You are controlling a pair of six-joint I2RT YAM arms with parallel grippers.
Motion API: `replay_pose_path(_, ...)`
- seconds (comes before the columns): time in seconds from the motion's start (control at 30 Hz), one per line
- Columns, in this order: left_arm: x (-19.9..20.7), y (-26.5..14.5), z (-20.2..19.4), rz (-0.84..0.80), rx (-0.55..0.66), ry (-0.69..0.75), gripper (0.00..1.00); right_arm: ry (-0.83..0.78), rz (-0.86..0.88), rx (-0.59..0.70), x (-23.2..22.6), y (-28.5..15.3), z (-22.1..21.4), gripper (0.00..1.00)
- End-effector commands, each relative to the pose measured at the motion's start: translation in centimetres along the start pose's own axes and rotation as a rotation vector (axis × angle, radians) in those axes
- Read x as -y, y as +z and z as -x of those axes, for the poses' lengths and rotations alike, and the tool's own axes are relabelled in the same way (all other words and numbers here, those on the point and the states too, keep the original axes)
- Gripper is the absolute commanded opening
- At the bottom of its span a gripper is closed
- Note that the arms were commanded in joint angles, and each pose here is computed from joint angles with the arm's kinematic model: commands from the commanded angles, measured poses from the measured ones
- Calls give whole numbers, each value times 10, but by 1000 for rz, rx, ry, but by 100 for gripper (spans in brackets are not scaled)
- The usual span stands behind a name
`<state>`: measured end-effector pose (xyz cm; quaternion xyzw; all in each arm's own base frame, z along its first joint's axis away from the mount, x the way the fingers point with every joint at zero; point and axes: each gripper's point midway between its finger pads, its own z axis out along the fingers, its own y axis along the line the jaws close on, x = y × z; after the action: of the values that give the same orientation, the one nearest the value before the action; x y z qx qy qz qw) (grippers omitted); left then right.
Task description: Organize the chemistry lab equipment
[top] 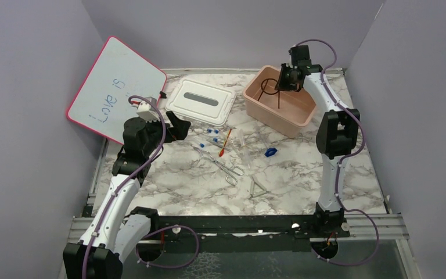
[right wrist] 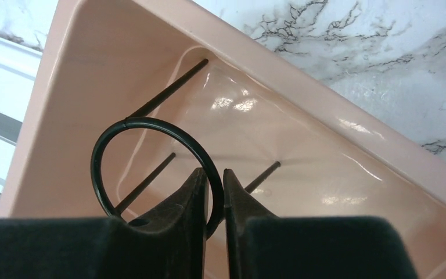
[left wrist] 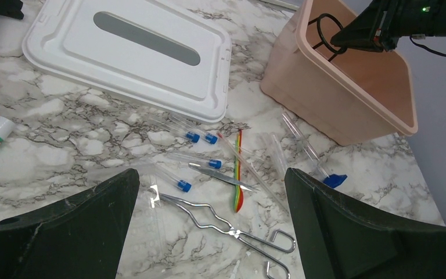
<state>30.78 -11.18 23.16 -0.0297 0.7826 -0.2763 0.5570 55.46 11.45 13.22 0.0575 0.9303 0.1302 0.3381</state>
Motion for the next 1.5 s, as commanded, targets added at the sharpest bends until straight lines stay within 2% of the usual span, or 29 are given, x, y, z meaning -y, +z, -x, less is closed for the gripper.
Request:
replay_pose_path(0.0, -1, 1, 4, 7, 21, 22, 99, 1, 23, 0, -1, 2, 6, 24)
replay_pose_path(0.13, -1, 1, 4, 6, 19, 21, 99, 19, -7, 9, 2, -2, 8, 35)
replay_pose_path(0.3, -1, 0, 5, 8, 20, 23, 99, 22, -15, 59, 0, -20, 20, 41)
replay_pose_path(0.57, 2, -3, 6, 2, 24, 24, 99, 14, -60, 154, 1, -69, 39, 44)
replay_pose_path(0.77, 8, -4, 6, -32, 16, 27, 99, -9, -24, 220, -14, -130, 32, 45)
replay_pose_path(0.93, 13, -6, 6, -57, 7, 28, 99, -71, 7, 233, -41, -167, -8, 45)
replay_pose_path(1.07, 15, -9, 7, -55, 16, 36, 99, -158, 35, 190, -61, -183, -55, 45)
replay_pose_path(1.23, 17, -12, 9, -44, 23, 47, 99, -280, 62, 102, -69, -180, -113, 46)
replay_pose_path(1.47, 15, -13, 8, -31, 23, 46, 99, -428, 37, 24, -66, -151, -157, 49)
